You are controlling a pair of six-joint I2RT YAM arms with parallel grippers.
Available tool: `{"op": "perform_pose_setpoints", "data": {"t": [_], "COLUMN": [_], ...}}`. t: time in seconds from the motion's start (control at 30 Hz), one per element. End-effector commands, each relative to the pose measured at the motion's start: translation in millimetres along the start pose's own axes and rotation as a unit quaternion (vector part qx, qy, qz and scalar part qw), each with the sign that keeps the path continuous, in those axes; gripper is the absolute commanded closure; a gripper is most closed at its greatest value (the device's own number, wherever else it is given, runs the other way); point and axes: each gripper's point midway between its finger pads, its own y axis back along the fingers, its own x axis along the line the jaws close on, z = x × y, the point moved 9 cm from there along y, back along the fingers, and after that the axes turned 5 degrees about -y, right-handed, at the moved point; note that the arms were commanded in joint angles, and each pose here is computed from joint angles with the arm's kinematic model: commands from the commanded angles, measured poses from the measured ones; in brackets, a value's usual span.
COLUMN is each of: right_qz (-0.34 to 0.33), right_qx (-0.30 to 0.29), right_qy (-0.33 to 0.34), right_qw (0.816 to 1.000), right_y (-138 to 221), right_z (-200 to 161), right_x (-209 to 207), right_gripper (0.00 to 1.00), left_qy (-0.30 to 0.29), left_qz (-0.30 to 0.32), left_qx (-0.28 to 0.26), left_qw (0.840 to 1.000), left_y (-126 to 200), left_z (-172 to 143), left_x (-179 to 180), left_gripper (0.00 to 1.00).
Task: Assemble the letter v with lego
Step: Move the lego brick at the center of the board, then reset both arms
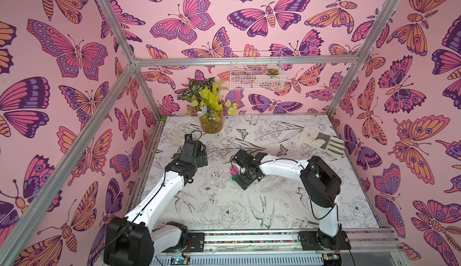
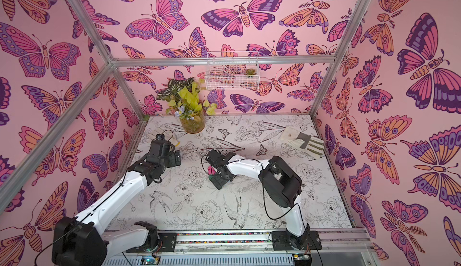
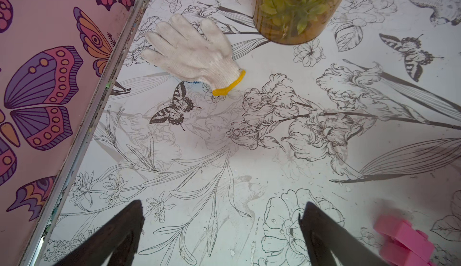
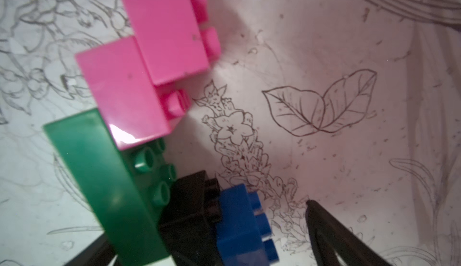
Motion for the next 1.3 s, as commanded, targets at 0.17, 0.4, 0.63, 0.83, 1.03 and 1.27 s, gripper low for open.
{"op": "perform_pose_setpoints", "data": {"t": [0.17,0.4,0.63,0.83,1.03,1.27], "right_qz": [-0.007,0.004,0.076,0.022,-0.021,-0.126], "right_qx": [-0.011,-0.022,-0.109,-0.193,-0.260,-0.331], "right_qy": [-0.028,-0.049,-0.058,-0.085,-0.155,-0.272], "right_qw": [1.000,0.999,0.989,0.977,0.953,0.895], "right_y": [2,3,53,110,144,142], "right_z": [9,18,20,11,-18,-87], "right_x": [-20,-42,-38,-58,-103,-184], "right_gripper": [0.01,0.01,0.01,0.01,0.01,0.01], "left_qy": [-0.012,0.007,0.003,0.015,0.032,-0.007], "left_qz": [0.048,0.040,0.038,-0.001,-0.042,-0.077], "left_qx": [-0.110,-0.157,-0.175,-0.192,-0.183,-0.219], "left_qw": [0.993,0.987,0.984,0.981,0.982,0.973], "left_y": [-18,-30,-54,-84,-100,-95], "left_z": [-8,-16,-22,-37,-45,-63], "left_x": [16,27,34,36,39,28], "left_gripper": [0.00,0.00,0.00,0.00,0.00,0.00]}}
